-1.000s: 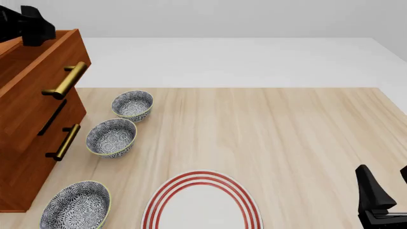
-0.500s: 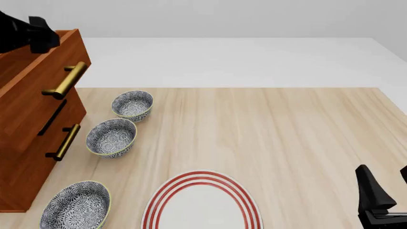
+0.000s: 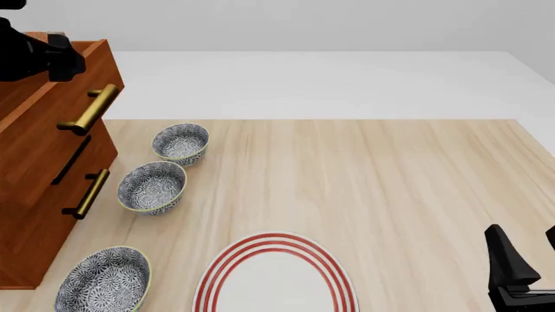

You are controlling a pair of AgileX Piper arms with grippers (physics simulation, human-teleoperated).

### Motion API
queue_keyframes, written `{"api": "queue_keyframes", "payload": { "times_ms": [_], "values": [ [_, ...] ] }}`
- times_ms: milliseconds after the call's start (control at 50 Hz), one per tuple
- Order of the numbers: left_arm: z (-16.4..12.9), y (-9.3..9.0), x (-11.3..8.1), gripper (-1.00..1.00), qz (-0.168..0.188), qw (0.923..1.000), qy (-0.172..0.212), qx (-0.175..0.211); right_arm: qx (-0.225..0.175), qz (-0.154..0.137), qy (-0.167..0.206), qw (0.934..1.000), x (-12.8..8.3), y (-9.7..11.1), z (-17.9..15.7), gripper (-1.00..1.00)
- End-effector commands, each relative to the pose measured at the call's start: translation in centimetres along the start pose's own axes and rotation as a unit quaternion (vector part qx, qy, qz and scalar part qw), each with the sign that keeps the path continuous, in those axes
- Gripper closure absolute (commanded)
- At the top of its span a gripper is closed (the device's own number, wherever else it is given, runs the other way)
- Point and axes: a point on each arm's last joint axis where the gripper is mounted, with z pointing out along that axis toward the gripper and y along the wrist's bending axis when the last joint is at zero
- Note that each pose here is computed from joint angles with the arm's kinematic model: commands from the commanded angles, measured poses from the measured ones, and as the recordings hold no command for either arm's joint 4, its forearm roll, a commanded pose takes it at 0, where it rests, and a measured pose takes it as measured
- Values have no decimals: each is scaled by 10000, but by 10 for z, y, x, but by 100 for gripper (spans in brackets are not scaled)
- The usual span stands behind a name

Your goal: Open the top drawer of the cabinet.

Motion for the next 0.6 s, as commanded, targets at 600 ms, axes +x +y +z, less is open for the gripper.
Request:
{"api": "queue_keyframes", "payload": {
  "times_ms": [600],
  "values": [
    [25,7,8,-100,20,9998,158,-96,-1,0,0,10000,0,0,0,-100]
  ]
}}
